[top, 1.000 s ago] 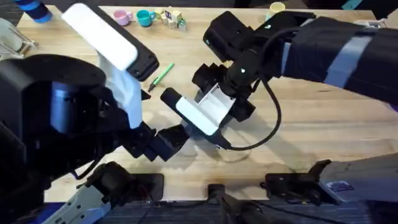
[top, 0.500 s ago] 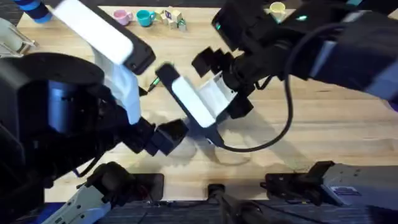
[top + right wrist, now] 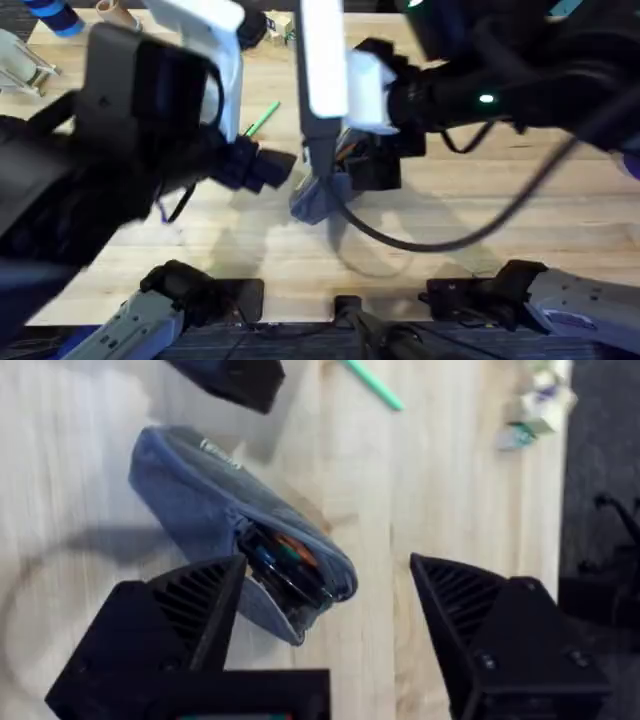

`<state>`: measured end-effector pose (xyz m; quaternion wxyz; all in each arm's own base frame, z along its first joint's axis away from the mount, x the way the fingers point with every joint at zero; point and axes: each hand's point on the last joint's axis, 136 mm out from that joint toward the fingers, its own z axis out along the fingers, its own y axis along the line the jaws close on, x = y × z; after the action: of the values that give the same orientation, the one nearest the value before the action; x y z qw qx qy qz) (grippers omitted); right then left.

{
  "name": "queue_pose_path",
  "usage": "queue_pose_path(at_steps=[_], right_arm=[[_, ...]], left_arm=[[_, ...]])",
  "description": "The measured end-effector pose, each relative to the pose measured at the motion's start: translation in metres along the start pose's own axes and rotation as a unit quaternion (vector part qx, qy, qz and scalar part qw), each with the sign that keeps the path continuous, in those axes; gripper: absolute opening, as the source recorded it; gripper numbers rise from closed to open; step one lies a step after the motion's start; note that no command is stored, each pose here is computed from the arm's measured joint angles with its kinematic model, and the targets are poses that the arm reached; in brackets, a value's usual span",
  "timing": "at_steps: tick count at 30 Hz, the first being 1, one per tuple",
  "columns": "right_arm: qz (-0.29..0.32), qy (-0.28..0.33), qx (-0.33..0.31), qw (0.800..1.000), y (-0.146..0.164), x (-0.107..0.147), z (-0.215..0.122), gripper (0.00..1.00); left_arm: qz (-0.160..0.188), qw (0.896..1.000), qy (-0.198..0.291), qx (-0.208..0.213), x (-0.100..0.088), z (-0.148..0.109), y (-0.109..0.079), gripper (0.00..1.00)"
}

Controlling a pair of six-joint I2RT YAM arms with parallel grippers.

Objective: Unzip the bag, pick up the pens from the table one at a time and place them inside, then zip the bag closed.

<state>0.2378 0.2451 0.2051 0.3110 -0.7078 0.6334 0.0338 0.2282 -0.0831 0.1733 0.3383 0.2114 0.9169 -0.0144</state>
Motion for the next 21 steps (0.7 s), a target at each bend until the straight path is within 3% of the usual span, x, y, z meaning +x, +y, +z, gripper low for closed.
queue_pose_path(at_steps=[10, 21], right_arm=[[0.103, -0.039, 0.066, 0.992, -0.01, -0.007, -0.051, 0.997], [0.131, -0.039, 0.072, 0.988, -0.007, -0.004, -0.06, 0.997]], left_arm=[[-0.057, 0.998, 0.009, -0.014, -0.02, 0.063, 0.053, 0.991], [0.014, 0.999, 0.024, 0.017, -0.023, 0.132, 0.056, 0.993]])
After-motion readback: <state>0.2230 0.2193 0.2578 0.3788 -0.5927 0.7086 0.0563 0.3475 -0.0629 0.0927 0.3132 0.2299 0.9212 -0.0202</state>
